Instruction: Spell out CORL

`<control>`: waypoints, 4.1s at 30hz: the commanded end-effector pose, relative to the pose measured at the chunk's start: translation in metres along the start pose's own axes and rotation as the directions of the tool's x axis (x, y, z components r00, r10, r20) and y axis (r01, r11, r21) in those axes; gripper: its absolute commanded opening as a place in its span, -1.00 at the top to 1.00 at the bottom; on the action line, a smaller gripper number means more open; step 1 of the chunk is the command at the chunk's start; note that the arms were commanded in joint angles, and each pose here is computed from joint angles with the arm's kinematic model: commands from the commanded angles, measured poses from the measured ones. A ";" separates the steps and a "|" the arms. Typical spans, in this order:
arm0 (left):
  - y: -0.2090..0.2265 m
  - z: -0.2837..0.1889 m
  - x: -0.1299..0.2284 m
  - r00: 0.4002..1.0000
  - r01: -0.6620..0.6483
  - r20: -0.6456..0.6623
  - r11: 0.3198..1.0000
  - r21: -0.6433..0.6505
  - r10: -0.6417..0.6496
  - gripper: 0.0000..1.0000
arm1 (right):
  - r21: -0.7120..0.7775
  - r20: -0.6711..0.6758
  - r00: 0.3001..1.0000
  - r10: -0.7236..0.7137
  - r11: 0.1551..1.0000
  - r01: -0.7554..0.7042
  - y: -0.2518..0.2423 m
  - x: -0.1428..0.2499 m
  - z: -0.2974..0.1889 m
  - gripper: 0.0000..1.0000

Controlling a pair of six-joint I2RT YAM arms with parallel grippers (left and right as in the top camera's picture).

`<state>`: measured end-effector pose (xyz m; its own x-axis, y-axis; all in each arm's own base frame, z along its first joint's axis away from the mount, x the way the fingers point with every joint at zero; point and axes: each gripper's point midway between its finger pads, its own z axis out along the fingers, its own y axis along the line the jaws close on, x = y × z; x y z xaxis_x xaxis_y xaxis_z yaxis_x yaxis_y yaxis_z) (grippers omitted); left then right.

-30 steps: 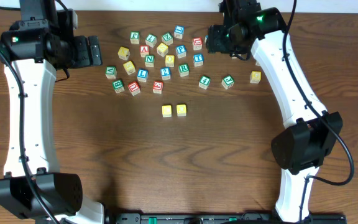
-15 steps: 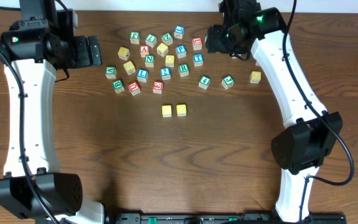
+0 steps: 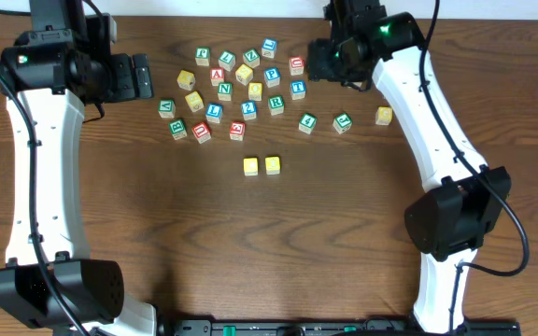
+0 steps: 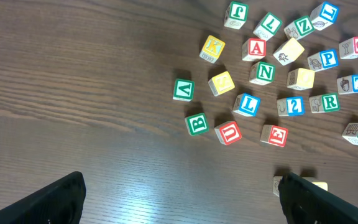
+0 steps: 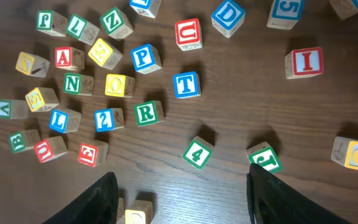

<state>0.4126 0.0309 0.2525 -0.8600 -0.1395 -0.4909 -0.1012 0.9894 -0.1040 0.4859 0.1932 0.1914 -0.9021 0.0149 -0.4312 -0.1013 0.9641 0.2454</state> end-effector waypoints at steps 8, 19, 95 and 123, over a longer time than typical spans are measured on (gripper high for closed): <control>-0.003 -0.006 -0.006 1.000 -0.011 0.022 1.000 0.008 0.011 -0.95 | -0.003 -0.018 1.000 -0.024 1.000 0.024 0.006 0.005 0.008 -0.23; -0.003 -0.006 -0.006 1.000 -0.011 0.022 1.000 0.008 0.011 -0.95 | -0.004 -0.018 0.999 -0.027 1.000 0.027 0.007 0.006 0.008 -0.23; -0.088 0.168 -0.010 0.991 -0.112 -0.068 0.989 0.101 0.119 -0.73 | 0.043 -0.006 0.999 0.037 0.998 -0.036 -0.038 -0.007 0.004 -0.29; -0.102 0.210 0.039 0.965 -0.183 -0.183 0.982 0.042 0.188 -0.58 | 0.043 -0.014 1.000 0.024 0.999 -0.024 -0.037 -0.005 0.004 -0.30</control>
<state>0.4948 -0.0839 0.0658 -0.9411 0.0534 -0.3339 0.0798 0.9946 -0.0659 0.4960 0.1593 0.1864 -0.9056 0.0518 -0.4209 -0.0516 0.9717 0.2307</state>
